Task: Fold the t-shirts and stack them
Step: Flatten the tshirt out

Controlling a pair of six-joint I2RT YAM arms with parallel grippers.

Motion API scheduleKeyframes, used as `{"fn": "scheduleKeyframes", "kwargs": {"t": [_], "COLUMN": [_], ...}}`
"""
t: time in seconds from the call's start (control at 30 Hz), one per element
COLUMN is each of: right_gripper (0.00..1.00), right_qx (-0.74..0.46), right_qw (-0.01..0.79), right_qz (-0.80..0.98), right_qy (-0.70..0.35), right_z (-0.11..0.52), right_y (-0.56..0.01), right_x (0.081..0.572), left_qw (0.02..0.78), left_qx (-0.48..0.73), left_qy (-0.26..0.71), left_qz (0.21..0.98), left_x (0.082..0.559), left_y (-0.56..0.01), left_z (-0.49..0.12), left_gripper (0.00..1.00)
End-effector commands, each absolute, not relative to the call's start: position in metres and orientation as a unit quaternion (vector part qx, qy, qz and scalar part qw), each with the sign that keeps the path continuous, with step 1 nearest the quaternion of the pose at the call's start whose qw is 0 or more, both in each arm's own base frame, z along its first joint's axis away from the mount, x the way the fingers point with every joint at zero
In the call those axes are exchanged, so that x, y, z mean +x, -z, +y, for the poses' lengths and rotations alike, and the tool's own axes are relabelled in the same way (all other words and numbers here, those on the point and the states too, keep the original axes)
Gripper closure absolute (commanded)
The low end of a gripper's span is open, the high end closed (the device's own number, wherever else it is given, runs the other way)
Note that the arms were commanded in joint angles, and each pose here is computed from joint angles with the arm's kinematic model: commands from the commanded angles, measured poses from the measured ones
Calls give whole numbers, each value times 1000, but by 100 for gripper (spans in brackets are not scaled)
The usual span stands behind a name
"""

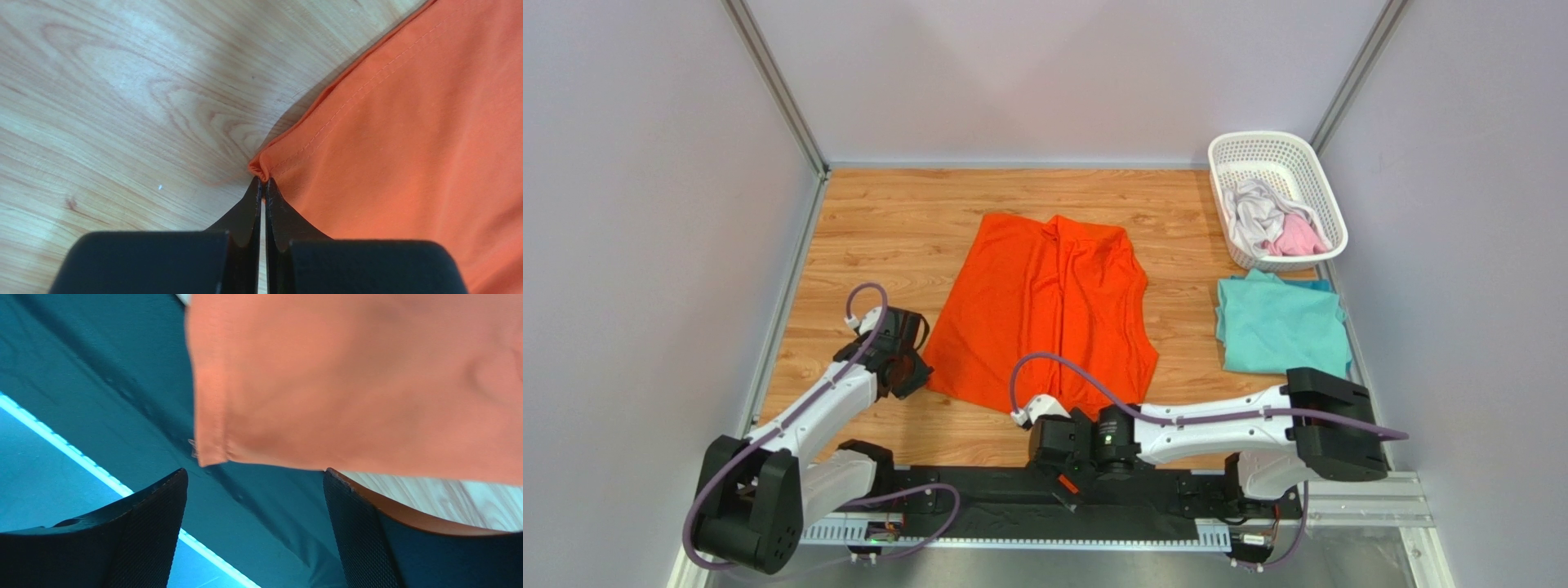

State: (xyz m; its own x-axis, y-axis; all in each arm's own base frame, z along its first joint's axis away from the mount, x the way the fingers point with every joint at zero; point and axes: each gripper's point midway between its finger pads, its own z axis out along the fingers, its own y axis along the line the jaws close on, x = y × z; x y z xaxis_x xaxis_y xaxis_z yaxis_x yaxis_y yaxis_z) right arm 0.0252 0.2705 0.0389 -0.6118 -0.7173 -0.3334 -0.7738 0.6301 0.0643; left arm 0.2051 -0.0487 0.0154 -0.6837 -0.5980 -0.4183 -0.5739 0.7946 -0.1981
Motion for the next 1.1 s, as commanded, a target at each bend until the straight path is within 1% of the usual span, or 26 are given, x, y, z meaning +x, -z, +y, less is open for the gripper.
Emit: {"fn": "scheduleKeyframes", "kwargs": {"t": [0.0,0.1,0.2,0.23,0.27,0.33,0.37,0.43,0.47,0.53,0.57,0.63,0.67,0.7,0.73,0.83,0.9,0.97,1.0,1.07], "right_gripper": [19,23,27,30,36,38,41,44,54,66,75,81,88,90,95,100,100,100,100,100], "right_qx": [-437,-448,-450,-449,-448,-449,-448,-441,-438,-424,-416,-402,-396,-392,-386,-368,-338,-294,-282,-254], "right_qw": [138,127,115,109,106,101,99,107,111,119,128,134,142,147,153,182,192,218,222,248], "right_qz": [874,866,869,872,874,876,878,883,885,892,895,901,903,905,907,909,919,927,931,932], "right_qy": [-160,-182,-172,-161,-155,-144,-136,-117,-112,-102,-100,-90,-85,-78,-72,-65,-66,-77,-67,-74], "right_z": [307,321,319,316,314,309,306,301,300,296,295,289,288,284,280,271,262,250,244,234], "right_y": [-51,-49,-39,-33,-30,-23,-20,-15,-14,-13,-15,-15,-17,-20,-23,-37,-41,-54,-51,-64], "right_x": [13,3,1,1,1,1,2,8,10,17,22,29,34,38,43,59,76,98,106,122], "left_qw": [246,258,266,265,268,270,270,267,267,265,266,271,273,275,277,284,295,316,317,327], "left_qx": [-322,-326,-330,-330,-331,-332,-333,-335,-335,-334,-333,-332,-332,-332,-331,-326,-321,-318,-317,-315], "left_qy": [21,21,22,24,26,23,22,19,20,24,26,29,30,30,32,38,35,41,39,44], "left_qz": [914,909,906,906,905,903,903,903,903,904,904,903,902,902,901,901,899,893,893,890], "left_x": [198,196,196,196,196,196,197,195,195,195,196,197,198,198,199,201,204,208,208,210], "left_y": [-18,-21,-24,-25,-26,-26,-26,-24,-24,-23,-24,-27,-28,-29,-31,-38,-43,-49,-50,-55], "left_z": [-43,-40,-38,-39,-39,-37,-37,-36,-37,-38,-39,-39,-39,-39,-39,-41,-38,-37,-36,-36], "left_gripper": [100,100,100,100,100,100,100,100,100,100,100,100,100,100,100,100,100,100,100,100]}}
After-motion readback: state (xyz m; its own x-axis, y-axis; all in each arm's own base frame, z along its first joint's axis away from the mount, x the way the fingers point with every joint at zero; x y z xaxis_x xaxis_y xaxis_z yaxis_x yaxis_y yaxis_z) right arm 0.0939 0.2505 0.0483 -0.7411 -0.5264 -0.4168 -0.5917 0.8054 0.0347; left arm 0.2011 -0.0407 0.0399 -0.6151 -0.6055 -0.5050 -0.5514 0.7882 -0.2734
